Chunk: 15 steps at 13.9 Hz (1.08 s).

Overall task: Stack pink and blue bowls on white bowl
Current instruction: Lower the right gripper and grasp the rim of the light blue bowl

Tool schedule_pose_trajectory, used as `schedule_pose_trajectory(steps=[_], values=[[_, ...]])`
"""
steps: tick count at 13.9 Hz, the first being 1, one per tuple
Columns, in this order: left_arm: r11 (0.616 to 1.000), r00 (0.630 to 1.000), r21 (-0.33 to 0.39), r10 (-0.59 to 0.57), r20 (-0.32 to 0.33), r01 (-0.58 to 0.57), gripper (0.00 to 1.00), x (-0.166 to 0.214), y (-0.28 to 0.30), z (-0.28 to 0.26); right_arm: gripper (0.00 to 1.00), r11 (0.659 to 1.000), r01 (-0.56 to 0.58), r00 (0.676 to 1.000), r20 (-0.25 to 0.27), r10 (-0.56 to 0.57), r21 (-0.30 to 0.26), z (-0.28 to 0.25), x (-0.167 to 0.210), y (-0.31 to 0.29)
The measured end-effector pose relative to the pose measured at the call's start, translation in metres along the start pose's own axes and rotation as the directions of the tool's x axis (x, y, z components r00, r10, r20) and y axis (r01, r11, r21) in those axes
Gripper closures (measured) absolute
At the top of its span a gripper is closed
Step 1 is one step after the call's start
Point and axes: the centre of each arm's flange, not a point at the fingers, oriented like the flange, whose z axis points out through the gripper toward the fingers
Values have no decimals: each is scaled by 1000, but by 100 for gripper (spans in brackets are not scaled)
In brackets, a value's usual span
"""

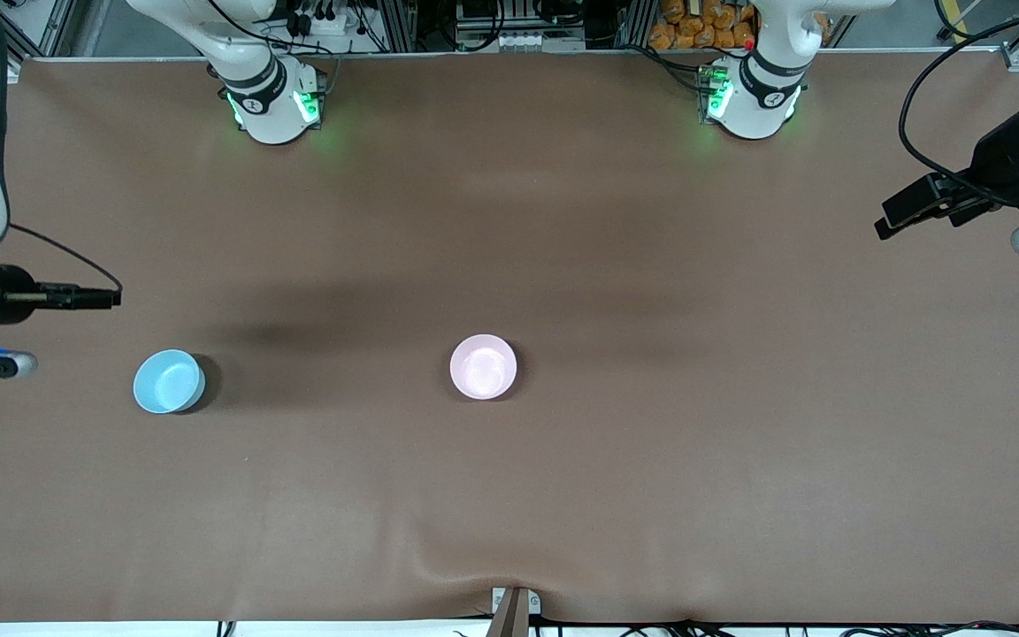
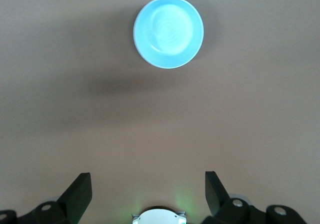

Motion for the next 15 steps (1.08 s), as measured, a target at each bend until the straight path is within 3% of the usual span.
schedule_pose_trajectory(steps=[8, 11, 15], values=[[1000, 1000, -1, -1, -8, 1, 0, 1, 0, 0, 0, 999, -50, 993, -107, 51, 20, 96, 75, 79], [999, 1000, 53, -5, -29, 6, 0, 3, -7, -1, 0, 998, -54, 987, -148, 56, 15, 147, 84, 83], [998, 999, 63, -4, -40, 6, 0, 2, -9, -5, 0, 998, -55, 973, -222, 55, 6, 206, 84, 81]])
